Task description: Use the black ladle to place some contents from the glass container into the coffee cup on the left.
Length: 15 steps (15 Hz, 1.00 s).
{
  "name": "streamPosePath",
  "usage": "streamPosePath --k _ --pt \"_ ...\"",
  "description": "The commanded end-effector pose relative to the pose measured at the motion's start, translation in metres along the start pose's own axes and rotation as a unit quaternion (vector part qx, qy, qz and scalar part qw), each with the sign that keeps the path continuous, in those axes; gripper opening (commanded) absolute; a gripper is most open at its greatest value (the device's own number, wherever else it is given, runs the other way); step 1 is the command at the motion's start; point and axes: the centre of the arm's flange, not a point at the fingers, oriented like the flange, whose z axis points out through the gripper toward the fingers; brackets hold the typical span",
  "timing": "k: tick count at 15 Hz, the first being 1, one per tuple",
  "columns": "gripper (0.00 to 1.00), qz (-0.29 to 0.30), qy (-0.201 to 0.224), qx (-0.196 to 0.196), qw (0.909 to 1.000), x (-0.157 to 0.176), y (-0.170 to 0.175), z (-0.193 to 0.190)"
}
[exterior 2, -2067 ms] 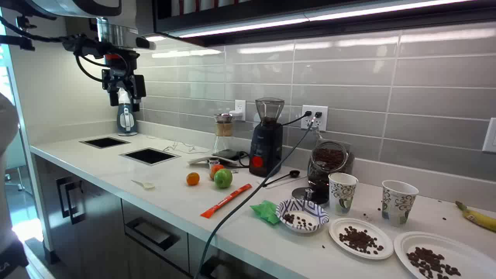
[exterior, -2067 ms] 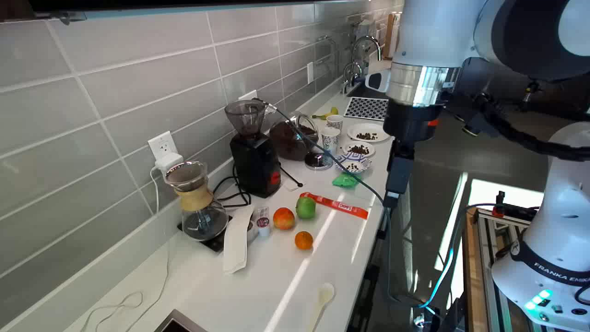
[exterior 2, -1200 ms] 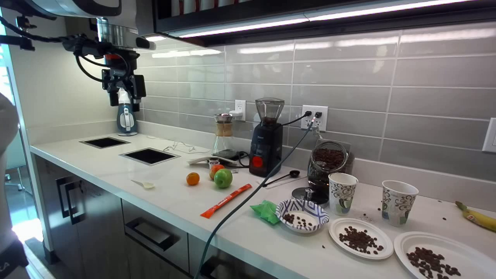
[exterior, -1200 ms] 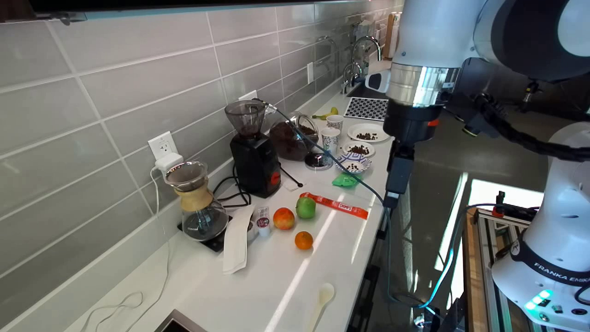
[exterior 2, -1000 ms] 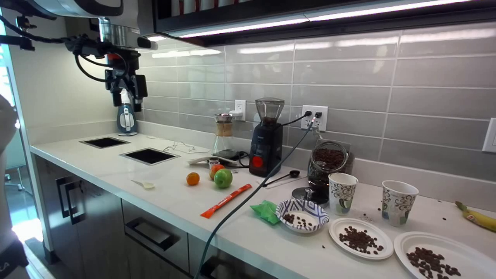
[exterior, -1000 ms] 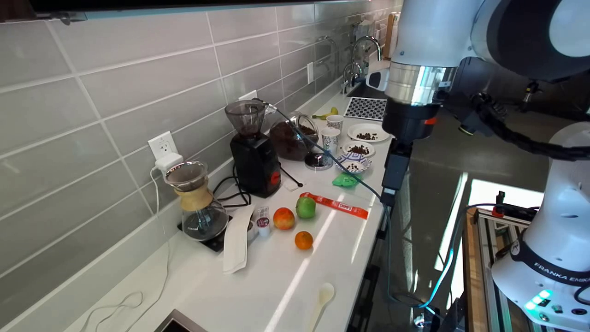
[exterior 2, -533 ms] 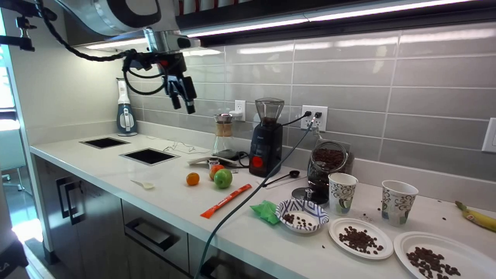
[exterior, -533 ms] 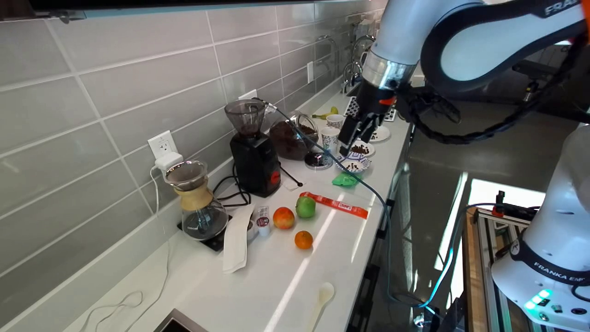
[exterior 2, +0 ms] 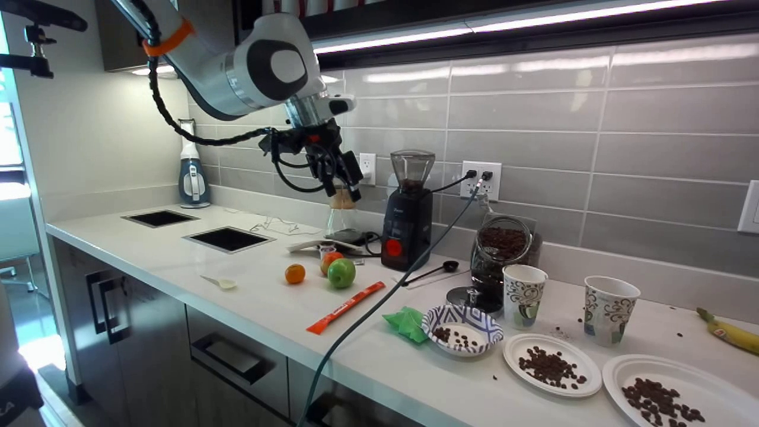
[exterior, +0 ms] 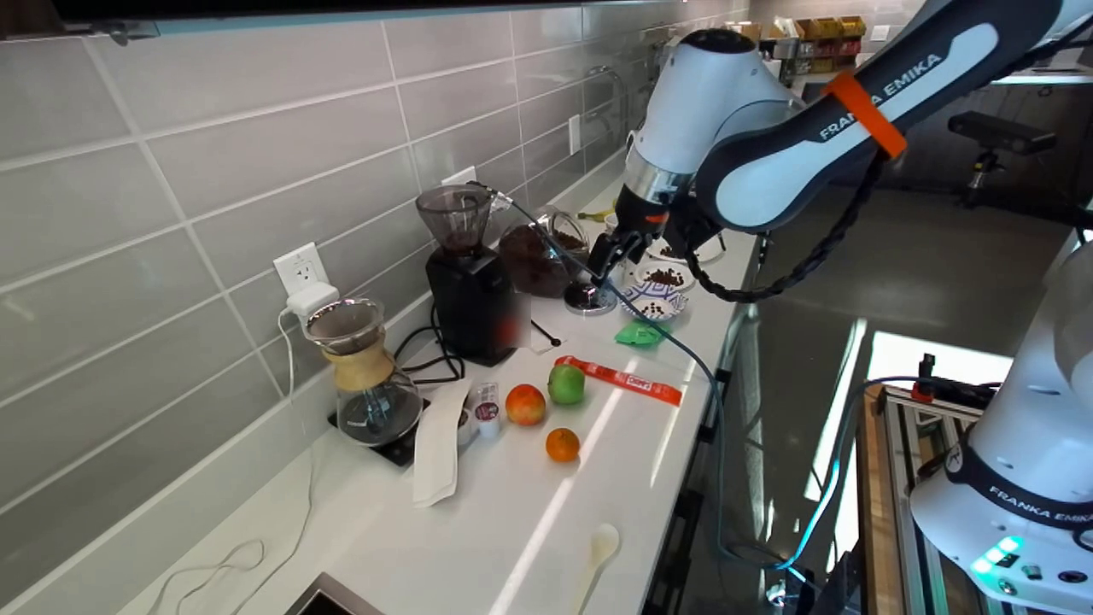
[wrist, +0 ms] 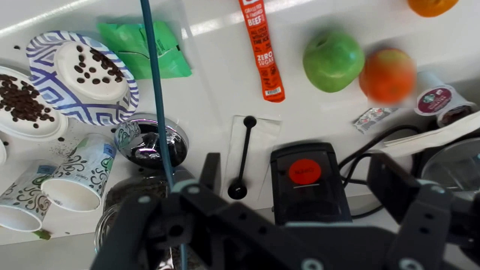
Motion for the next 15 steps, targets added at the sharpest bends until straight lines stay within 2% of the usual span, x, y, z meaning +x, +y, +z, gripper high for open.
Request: streamPosePath --k 1,2,3,6,12,13,15 --pt "1.0 -0.002 -0.015 -0.015 0.9998 0.025 -0.002 0.046" --pt "1.0 -0.003 -0.017 -0.018 0.9997 0.027 -0.003 0.048" --pt "1.0 -0.004 -0.017 -0.014 0.9997 0.012 0.004 0.031" --pt "1.0 -0.006 -0.023 -0.014 0.9996 0.021 0.003 0.044" --pt "1.0 -0.007 -0.021 -0.014 0.9997 0.023 0.001 0.043" --pt "1.0 0.008 -0.032 -0.03 0.999 0.032 -0.002 0.057" --pt "1.0 0.028 -0.06 -0.038 0.9971 0.046 -0.001 0.076"
